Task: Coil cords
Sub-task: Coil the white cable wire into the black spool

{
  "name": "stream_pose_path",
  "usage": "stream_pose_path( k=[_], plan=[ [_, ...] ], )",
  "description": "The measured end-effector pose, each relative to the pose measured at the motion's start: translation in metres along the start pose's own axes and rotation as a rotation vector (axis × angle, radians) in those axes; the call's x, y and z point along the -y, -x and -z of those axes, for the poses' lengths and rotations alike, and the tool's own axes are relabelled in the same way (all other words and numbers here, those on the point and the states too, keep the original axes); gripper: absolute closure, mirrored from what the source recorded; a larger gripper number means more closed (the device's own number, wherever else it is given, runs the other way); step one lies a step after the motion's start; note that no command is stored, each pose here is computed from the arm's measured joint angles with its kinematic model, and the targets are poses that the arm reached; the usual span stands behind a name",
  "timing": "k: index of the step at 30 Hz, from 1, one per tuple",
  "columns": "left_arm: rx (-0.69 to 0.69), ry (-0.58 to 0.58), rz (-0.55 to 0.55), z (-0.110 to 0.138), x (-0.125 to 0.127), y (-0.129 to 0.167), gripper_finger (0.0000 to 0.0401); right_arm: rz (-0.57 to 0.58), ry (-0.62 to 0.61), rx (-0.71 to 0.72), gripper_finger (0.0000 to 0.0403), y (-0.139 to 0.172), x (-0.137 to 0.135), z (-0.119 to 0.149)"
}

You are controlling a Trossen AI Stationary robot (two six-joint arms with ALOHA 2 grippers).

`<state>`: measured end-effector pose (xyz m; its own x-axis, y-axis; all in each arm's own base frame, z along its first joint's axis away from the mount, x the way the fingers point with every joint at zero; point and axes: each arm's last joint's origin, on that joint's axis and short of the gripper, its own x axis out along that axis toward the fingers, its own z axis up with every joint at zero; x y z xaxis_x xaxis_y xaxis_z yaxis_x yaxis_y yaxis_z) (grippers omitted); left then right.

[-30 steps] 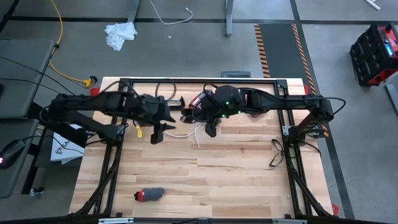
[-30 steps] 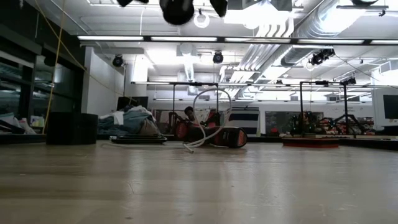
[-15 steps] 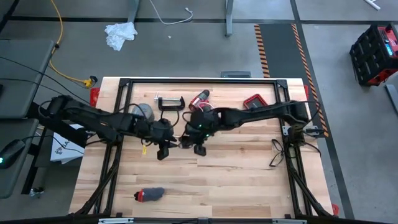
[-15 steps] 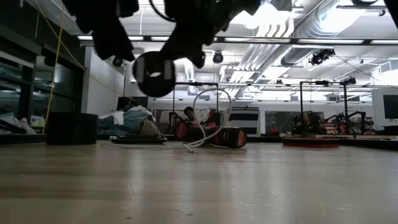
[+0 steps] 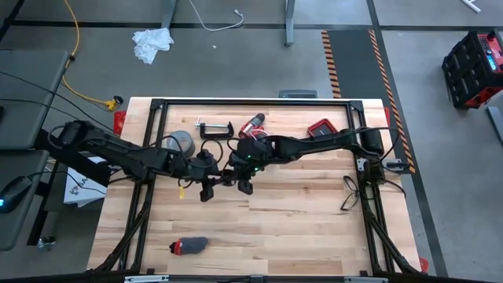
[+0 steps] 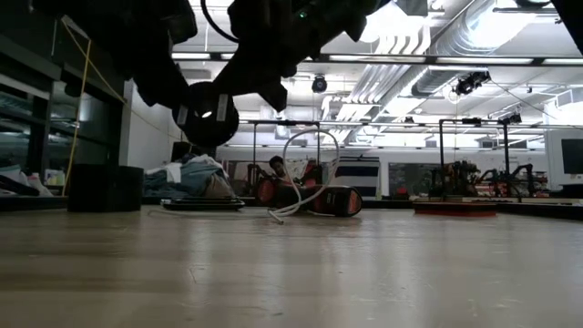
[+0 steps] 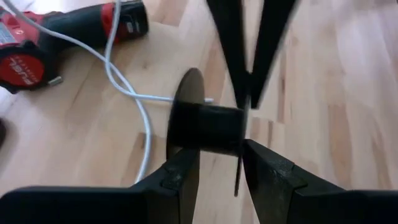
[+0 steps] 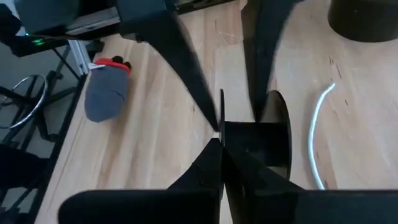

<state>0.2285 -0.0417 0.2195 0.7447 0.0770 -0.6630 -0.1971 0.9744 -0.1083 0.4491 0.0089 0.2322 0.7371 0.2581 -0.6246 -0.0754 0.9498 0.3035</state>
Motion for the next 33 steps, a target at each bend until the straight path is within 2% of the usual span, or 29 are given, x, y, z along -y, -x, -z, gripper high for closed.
stream_pose_path(
  k=[8, 10, 13, 15, 23, 26, 27, 29, 33],
  plan=[
    [-0.011, -0.018, 0.071, -0.003, -0.004, -0.002, 0.0293, 0.002, -0.028, 0.002, 0.0403, 0.001, 0.003, -0.001],
    [-0.011, -0.019, 0.069, -0.003, -0.004, -0.002, 0.0314, 0.009, -0.029, 0.007, 0.0403, 0.002, 0.004, -0.002],
    [-0.014, 0.004, 0.080, -0.003, -0.004, -0.002, 0.0371, 0.046, -0.017, 0.024, 0.0403, 0.005, 0.004, -0.004],
    [-0.013, 0.032, 0.082, -0.003, -0.004, -0.002, 0.0391, 0.066, -0.007, 0.037, 0.0403, 0.008, 0.003, -0.006],
    [-0.036, 0.034, -0.009, -0.001, -0.007, 0.002, 0.0399, 0.112, -0.012, 0.003, 0.0399, 0.016, 0.008, -0.005],
    [-0.128, -0.019, -0.076, 0.012, -0.012, 0.002, 0.0399, 0.140, -0.042, -0.099, 0.0374, 0.021, 0.013, 0.004],
    [-0.143, -0.024, -0.090, 0.015, -0.013, 0.000, 0.0399, 0.147, -0.043, -0.093, 0.0362, 0.022, 0.015, 0.003],
    [-0.121, -0.001, -0.134, 0.014, -0.014, 0.000, 0.0400, 0.182, -0.052, -0.168, 0.0335, 0.025, 0.021, 0.010],
    [-0.148, 0.059, -0.129, 0.038, -0.017, -0.004, 0.0400, 0.264, 0.010, -0.271, 0.0288, 0.041, 0.032, 0.016]
  ],
)
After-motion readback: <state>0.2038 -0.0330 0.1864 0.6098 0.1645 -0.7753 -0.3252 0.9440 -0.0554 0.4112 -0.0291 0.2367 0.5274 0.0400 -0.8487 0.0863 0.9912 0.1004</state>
